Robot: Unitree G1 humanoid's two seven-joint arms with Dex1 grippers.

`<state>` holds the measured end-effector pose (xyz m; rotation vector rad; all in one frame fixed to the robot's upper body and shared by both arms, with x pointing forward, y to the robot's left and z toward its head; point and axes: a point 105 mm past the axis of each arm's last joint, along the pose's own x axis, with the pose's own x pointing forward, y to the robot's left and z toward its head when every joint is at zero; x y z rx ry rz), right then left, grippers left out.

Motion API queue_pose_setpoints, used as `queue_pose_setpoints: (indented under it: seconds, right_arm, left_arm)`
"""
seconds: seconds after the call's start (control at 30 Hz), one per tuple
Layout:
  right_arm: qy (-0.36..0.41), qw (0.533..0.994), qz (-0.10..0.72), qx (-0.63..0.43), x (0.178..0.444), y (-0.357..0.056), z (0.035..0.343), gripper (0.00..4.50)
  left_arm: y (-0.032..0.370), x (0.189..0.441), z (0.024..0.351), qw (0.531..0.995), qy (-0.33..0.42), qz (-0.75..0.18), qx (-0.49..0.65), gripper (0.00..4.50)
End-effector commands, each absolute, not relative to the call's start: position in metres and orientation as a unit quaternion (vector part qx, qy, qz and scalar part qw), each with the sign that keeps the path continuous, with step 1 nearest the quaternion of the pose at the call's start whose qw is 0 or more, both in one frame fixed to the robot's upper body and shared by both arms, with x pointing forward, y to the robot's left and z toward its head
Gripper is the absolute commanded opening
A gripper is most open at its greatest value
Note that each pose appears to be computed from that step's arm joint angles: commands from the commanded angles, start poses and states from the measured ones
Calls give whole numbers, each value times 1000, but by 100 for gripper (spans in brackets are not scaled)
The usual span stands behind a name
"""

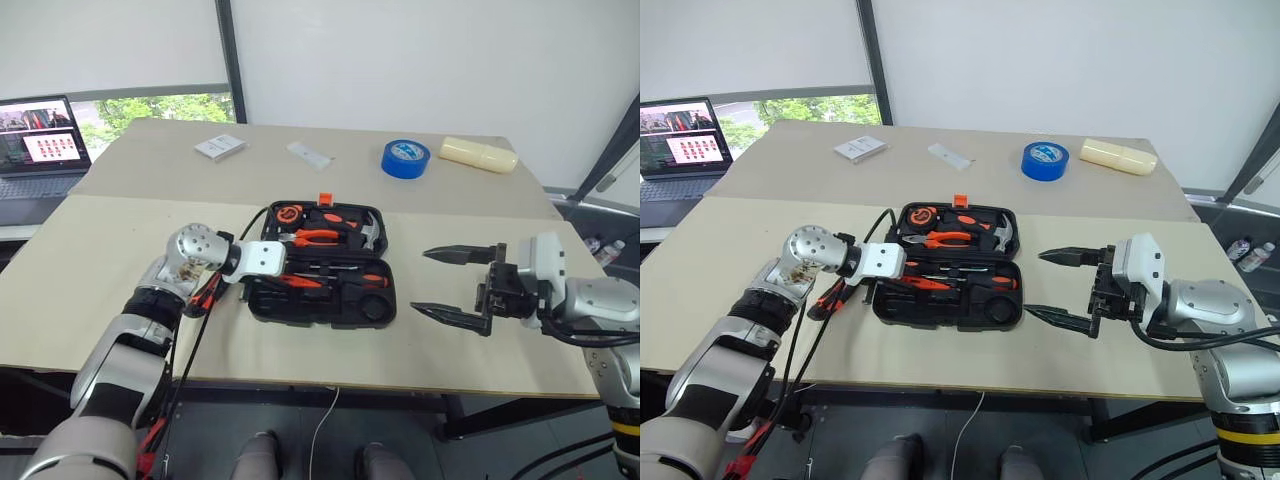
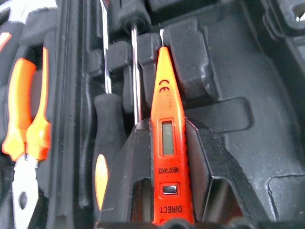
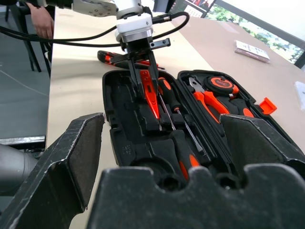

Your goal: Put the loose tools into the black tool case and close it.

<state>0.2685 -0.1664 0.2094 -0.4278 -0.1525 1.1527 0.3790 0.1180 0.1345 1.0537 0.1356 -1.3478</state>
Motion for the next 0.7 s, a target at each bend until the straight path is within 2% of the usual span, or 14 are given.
queue_pose_setpoints:
  seconds: [0.03,0.1,0.17,0.2,0.27,0.3,0.33,0.4,0.53,0.63,0.7]
  right_arm:
    - [-90,816,534,-203,263,-167,220,450]
    - [-89,816,534,-202,262,-167,219,450]
    - [-88,816,534,-201,262,-167,219,450]
    - [-88,817,534,-201,262,-167,219,450]
    - [-86,817,534,-199,262,-168,218,450]
    - [-85,818,534,-199,262,-168,218,450]
    - [-84,818,534,-198,262,-169,217,450]
    - [-82,819,533,-196,262,-170,217,450]
    - [-80,821,532,-192,263,-171,216,450]
    - [-80,823,530,-189,264,-171,216,450]
    - [-80,824,529,-187,264,-171,215,450]
  left_arm:
    - [128,380,123,653,96,-581,477,47]
    - [134,377,114,647,117,-587,472,47]
    - [136,375,112,662,119,-591,446,47]
    - [135,376,115,674,111,-591,430,97]
    - [128,377,130,690,62,-594,410,161]
    - [125,378,140,698,34,-595,397,177]
    - [123,380,150,713,8,-593,374,216]
    - [121,382,165,734,-24,-593,330,216]
    - [118,378,177,746,-54,-614,251,216]
    - [118,382,170,761,-46,-602,236,145]
    - [119,384,163,769,-36,-592,239,60]
